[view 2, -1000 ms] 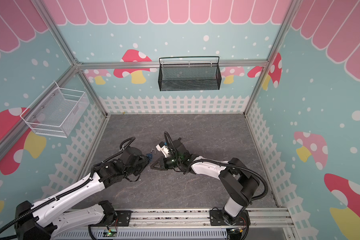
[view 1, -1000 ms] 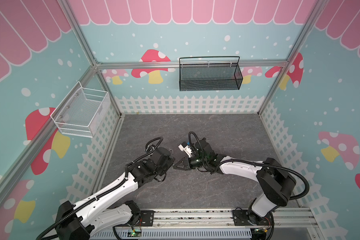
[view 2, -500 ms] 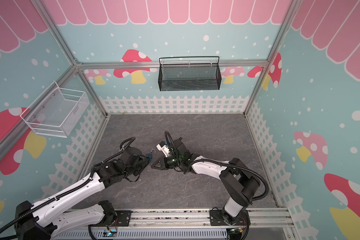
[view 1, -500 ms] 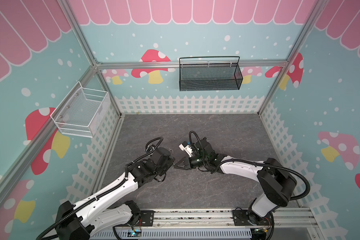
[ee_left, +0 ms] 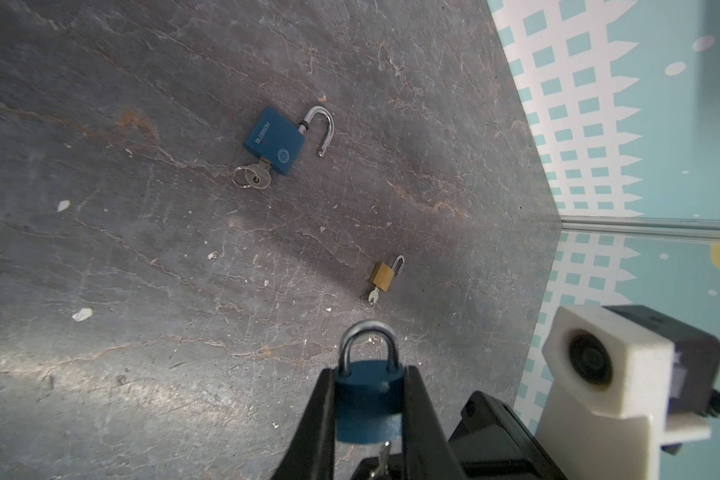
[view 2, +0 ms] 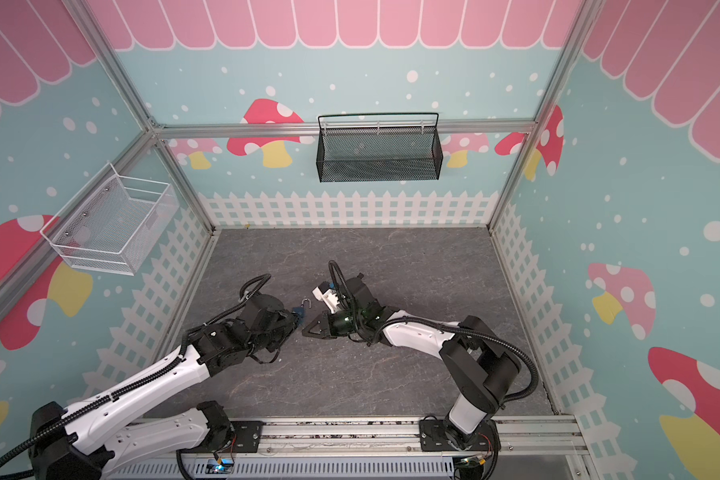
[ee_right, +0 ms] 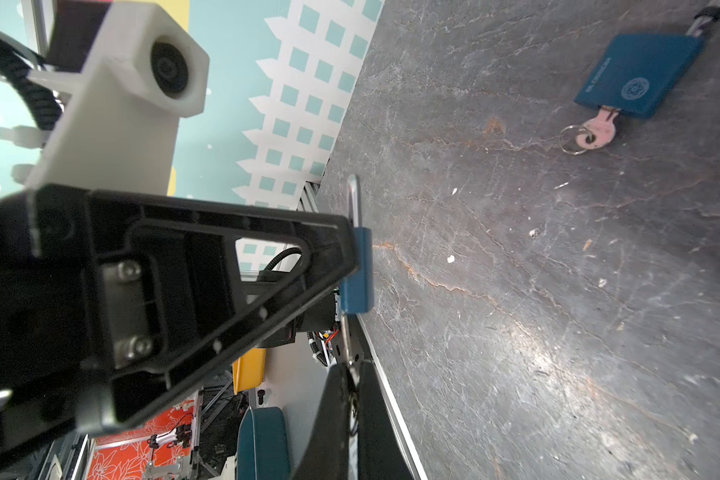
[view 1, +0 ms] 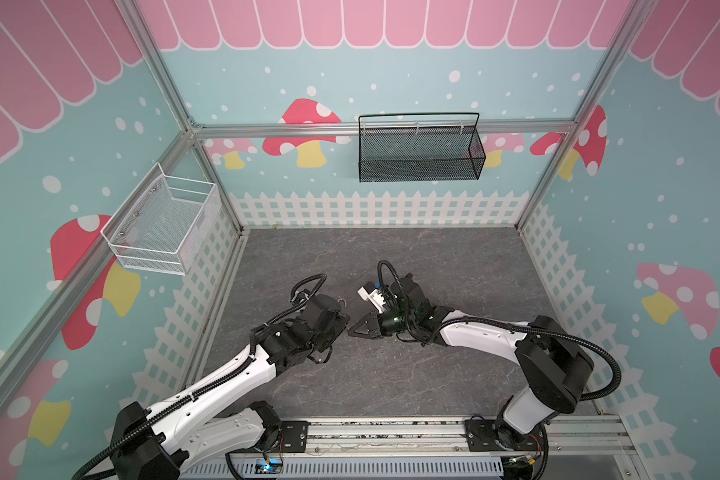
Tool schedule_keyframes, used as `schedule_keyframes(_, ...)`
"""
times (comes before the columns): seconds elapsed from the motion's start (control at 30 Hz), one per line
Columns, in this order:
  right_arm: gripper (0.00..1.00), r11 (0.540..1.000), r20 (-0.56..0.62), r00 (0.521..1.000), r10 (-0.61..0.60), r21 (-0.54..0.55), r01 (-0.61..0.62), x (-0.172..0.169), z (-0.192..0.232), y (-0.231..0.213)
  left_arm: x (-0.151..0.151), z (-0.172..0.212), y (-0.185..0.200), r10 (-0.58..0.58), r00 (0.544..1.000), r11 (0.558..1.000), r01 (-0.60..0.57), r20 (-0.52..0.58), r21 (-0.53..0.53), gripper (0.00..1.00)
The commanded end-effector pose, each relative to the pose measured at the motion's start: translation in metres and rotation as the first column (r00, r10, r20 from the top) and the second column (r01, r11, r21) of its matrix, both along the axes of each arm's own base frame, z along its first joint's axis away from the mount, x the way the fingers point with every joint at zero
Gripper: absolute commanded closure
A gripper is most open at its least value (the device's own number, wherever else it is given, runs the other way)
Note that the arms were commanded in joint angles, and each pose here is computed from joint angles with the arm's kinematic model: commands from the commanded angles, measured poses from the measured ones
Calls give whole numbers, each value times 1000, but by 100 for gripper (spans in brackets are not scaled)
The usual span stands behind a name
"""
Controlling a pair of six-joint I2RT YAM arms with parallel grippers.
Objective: Unlock with the key
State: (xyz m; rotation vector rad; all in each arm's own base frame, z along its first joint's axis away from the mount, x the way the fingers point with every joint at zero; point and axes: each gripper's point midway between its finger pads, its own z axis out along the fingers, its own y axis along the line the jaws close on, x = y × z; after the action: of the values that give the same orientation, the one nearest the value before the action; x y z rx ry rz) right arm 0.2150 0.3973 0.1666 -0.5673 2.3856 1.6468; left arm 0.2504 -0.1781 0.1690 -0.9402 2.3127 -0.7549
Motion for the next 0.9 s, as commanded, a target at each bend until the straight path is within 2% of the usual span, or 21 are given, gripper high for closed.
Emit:
schedule_keyframes(0.0, 100, 1000, 19, 1000, 4, 13, -4, 3, 7, 4, 2, 13, 0, 0, 1000, 1000, 0, 27, -11, 100)
schedule_keyframes(0.6, 100, 1000, -8, 1000, 5, -18, -5, -8, -10, -6, 4, 21, 2, 5, 998, 1000, -4, 55, -20, 100)
schedule_keyframes(0.87, 100, 1000, 18, 1000, 14, 18, -14, -3, 8, 1, 3, 15, 2, -5, 999, 1000, 5, 48, -2, 100)
